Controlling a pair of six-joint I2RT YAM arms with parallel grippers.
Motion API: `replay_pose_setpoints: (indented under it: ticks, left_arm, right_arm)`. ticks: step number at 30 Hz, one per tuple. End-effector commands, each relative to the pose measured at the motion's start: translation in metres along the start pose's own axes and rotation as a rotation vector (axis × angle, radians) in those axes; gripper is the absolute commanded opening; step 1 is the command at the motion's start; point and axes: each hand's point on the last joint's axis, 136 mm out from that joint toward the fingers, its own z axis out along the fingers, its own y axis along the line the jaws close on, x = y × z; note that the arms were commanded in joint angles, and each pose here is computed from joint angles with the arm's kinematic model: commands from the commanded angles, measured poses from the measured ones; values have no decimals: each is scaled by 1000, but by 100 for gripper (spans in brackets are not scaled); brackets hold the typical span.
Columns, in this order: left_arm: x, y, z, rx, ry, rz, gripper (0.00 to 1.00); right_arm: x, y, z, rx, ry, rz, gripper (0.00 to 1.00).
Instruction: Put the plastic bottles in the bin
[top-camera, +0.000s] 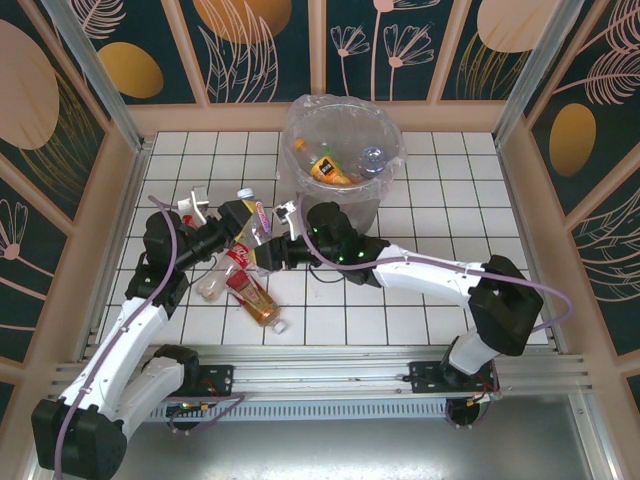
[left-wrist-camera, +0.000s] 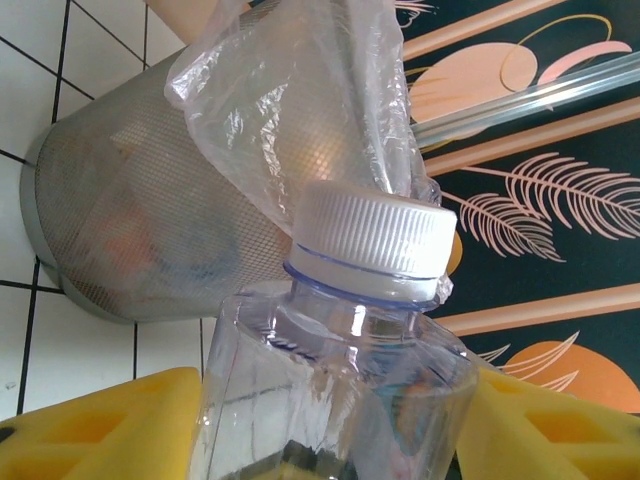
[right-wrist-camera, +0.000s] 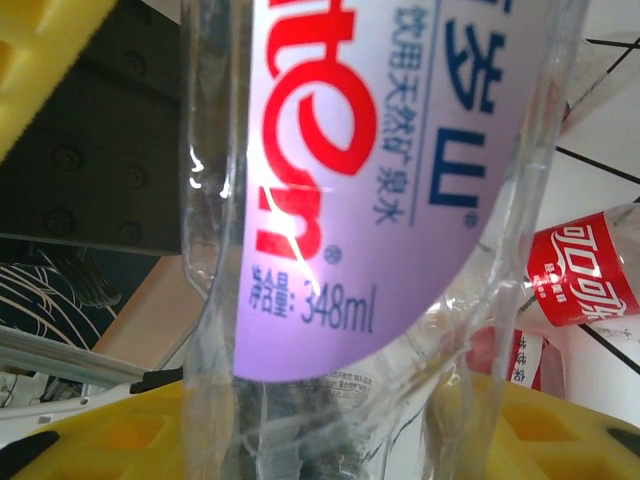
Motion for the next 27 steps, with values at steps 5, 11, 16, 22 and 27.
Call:
replay_pose_setpoints:
  ticks: [5, 11, 16, 22, 27]
  left_arm:
    - [-11, -74, -22, 142, -33, 230, 99]
    - [17, -110, -48, 271, 42, 523, 99]
    - [44, -103, -62, 273, 146, 690, 99]
    - [54, -66, -61, 182, 169, 731, 98]
    - [59, -37, -55, 130, 179, 739, 99]
  right_arm:
    - [-36, 17, -54, 28, -125, -73, 50]
    - [-50, 5, -96, 175, -179, -124, 50]
    - [-77, -5, -138, 312, -237, -180, 50]
    - [-113, -38, -180, 593, -259, -245, 50]
    - [-140, -48, -191, 682, -227, -299, 51]
